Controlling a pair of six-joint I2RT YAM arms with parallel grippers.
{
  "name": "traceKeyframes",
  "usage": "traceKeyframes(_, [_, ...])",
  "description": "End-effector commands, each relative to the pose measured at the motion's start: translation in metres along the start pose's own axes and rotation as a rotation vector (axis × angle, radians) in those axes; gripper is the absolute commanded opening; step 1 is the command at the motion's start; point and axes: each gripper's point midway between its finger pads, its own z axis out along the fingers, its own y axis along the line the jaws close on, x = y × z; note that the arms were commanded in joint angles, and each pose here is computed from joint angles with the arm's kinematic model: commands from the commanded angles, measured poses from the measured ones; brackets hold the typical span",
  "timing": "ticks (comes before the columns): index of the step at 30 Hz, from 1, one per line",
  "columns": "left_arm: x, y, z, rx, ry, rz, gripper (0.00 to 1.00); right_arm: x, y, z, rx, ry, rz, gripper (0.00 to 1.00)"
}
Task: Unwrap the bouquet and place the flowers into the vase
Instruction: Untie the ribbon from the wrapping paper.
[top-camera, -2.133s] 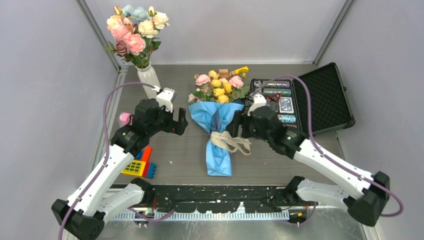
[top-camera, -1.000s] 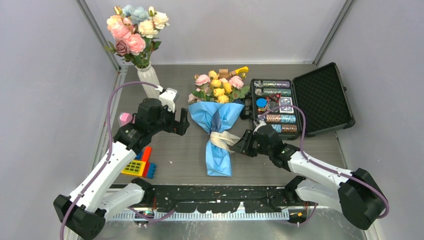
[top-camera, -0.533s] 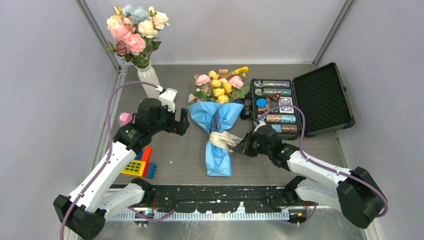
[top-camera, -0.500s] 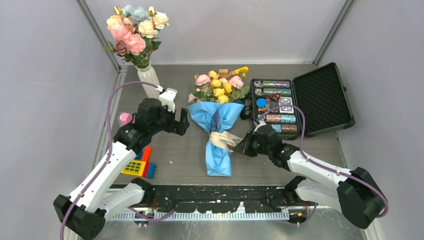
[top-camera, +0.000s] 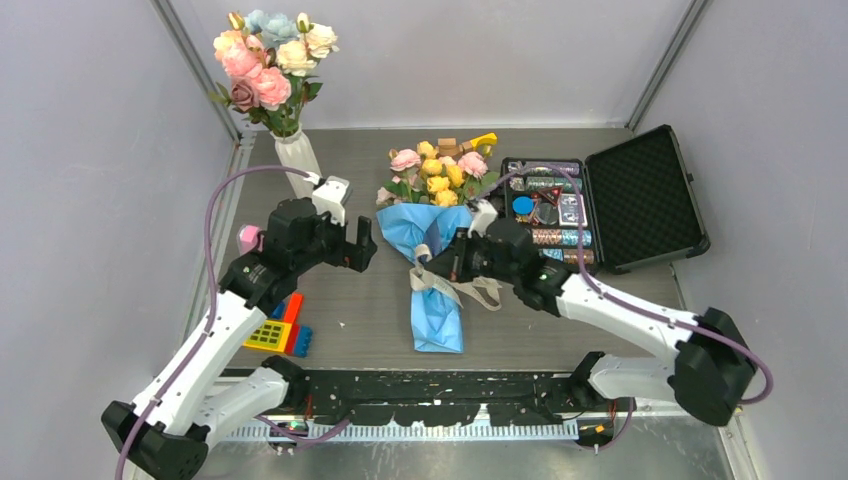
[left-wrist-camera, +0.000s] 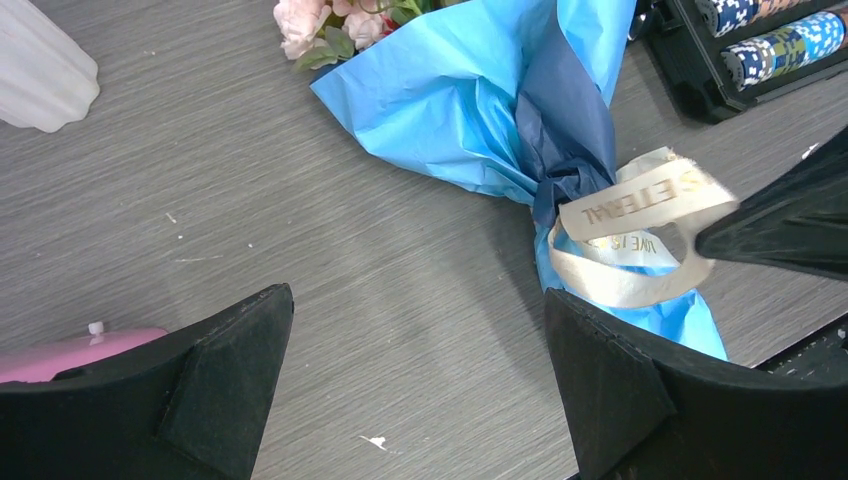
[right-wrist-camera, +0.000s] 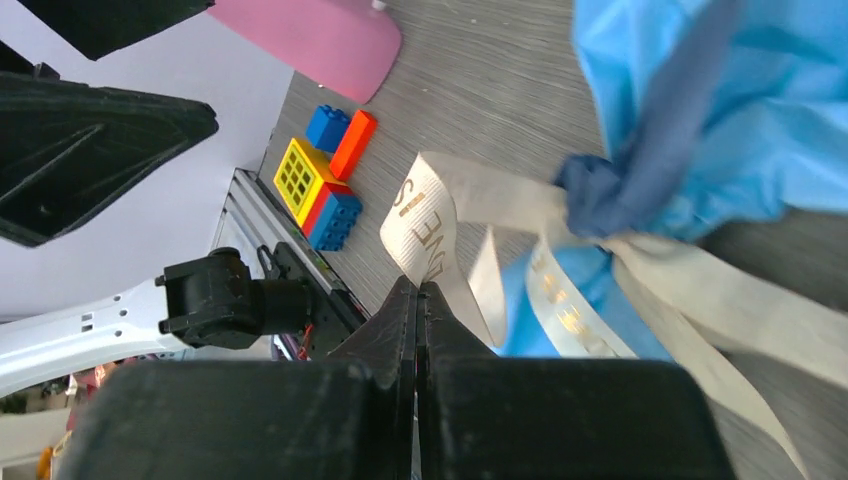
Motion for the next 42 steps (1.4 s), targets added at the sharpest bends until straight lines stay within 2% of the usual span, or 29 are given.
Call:
traceKeyframes(1, [-0.015,0.003,-0.008,-0.019,-0.077,-0.014,0.98,-0.015,0.037,0.030,-0.113,-0.044,-0.071,0.00])
traceKeyframes(6, [-0.018,0.017,-0.012,-0.100,-0.098,-0.025,0.98,-0.002,0.064,0.074,-0.173,-0.006,-0.100,0.00])
traceKeyframes(7, [-0.018,0.018,-0.013,-0.109,-0.100,-0.025,0.98,0.005,0.059,0.085,-0.152,0.010,-0.108,0.00])
traceKeyframes(13, [-0.019,0.022,-0.015,-0.132,-0.114,-0.024,0.98,0.027,0.076,0.116,-0.173,0.067,-0.197,0.02])
traceKeyframes(15, [-0.018,0.024,-0.014,-0.141,-0.110,-0.022,0.98,0.027,0.080,0.118,-0.165,0.075,-0.220,0.15])
traceKeyframes(16, [-0.018,0.025,-0.015,-0.145,-0.110,-0.022,0.98,0.029,0.077,0.117,-0.154,0.084,-0.226,0.30])
traceKeyframes(17, [-0.018,0.025,-0.014,-0.148,-0.108,-0.022,0.98,0.029,0.077,0.115,-0.151,0.081,-0.230,0.37])
traceKeyframes(18, [-0.018,0.025,-0.014,-0.149,-0.107,-0.022,0.98,0.026,0.078,0.111,-0.145,0.072,-0.238,0.50])
traceKeyframes(19, [-0.018,0.026,-0.014,-0.150,-0.107,-0.022,0.98,0.027,0.074,0.108,-0.131,0.077,-0.240,0.58])
traceKeyframes(25, [-0.017,0.008,-0.010,-0.050,-0.111,-0.011,0.98,0.015,0.060,0.067,-0.030,0.054,-0.290,0.73])
traceKeyframes(30, [-0.013,0.009,-0.005,-0.055,-0.085,-0.011,0.98,0.000,0.036,0.019,0.106,0.009,-0.297,0.79])
traceKeyframes(34, [-0.012,0.010,-0.003,-0.058,-0.077,-0.011,0.98,0.009,0.002,-0.010,0.150,0.026,-0.194,0.80])
traceKeyframes(42, [-0.008,0.012,0.001,-0.069,-0.062,-0.011,0.98,0.032,-0.026,-0.040,0.018,0.013,0.066,0.81])
